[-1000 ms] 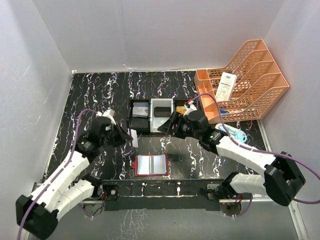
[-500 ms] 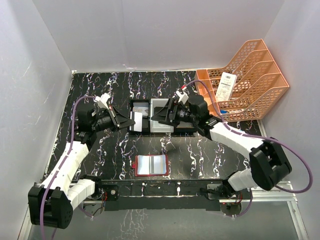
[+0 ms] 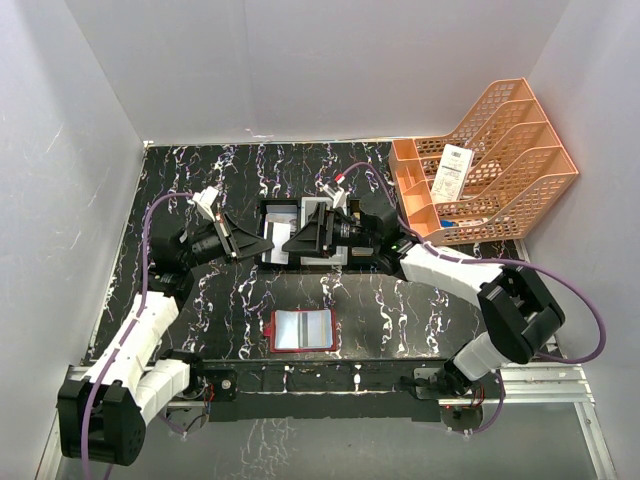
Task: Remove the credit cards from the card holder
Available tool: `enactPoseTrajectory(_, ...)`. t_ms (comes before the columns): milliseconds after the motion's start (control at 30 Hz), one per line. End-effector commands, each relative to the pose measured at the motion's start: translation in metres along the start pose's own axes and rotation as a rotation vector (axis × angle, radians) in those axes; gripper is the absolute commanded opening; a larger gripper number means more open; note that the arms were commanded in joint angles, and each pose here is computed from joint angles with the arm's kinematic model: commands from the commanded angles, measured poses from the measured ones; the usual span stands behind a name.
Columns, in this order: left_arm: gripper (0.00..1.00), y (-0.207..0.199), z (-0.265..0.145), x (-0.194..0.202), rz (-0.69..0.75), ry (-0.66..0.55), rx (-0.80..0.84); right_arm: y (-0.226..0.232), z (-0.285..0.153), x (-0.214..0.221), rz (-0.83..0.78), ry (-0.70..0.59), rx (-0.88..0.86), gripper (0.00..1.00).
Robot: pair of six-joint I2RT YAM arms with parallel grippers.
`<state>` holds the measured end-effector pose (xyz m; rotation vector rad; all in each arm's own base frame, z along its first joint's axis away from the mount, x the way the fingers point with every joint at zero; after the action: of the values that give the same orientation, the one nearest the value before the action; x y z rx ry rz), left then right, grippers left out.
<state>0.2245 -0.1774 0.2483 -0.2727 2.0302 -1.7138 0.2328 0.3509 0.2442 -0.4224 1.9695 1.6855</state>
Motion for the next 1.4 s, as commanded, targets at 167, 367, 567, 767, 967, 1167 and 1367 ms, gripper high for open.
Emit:
enactPoseTrajectory(167, 0.00, -0.017, -0.007, 0.012, 0.009, 0.049, 0.097, 0.041, 0.007, -0.027, -0.032, -0.065, -0.194, 0.29)
enactPoseTrajectory(367, 0.00, -0.016, -0.007, 0.013, 0.000, 0.040, 0.101, 0.049, 0.010, -0.023, -0.025, -0.044, -0.228, 0.23)
enactPoseTrajectory(567, 0.00, -0.017, -0.007, 0.011, -0.001, 0.032, 0.110, 0.047, 0.009, -0.017, 0.001, -0.037, -0.228, 0.09)
enactPoseTrajectory(767, 0.26, -0.006, -0.007, 0.010, -0.017, 0.007, 0.030, 0.042, 0.010, -0.024, -0.015, -0.065, -0.171, 0.00)
enactPoseTrajectory(967, 0.98, 0.058, -0.035, -0.004, -0.057, -0.229, -0.446, 0.001, 0.009, -0.045, -0.142, -0.082, 0.159, 0.00)
enactPoseTrajectory(1167, 0.99, 0.094, -0.068, 0.000, -0.122, -0.383, -0.673, -0.043, 0.002, -0.079, -0.377, -0.068, 0.544, 0.00)
enactPoseTrajectory(1367, 0.99, 0.103, -0.104, -0.004, -0.041, -0.484, -0.860, -0.068, 0.011, -0.092, -0.670, -0.029, 0.780, 0.00)
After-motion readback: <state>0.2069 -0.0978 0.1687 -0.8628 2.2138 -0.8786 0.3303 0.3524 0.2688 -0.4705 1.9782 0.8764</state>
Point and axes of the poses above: each gripper's point midway between its finger pads, its own z axis out along the fingers, its own y axis along the line the jaws close on, x = y × z, the point moved 2 cm from there along -z, back along the fingers, and after that the axes turned 11 degrees about -z, right-handed, at the moved point
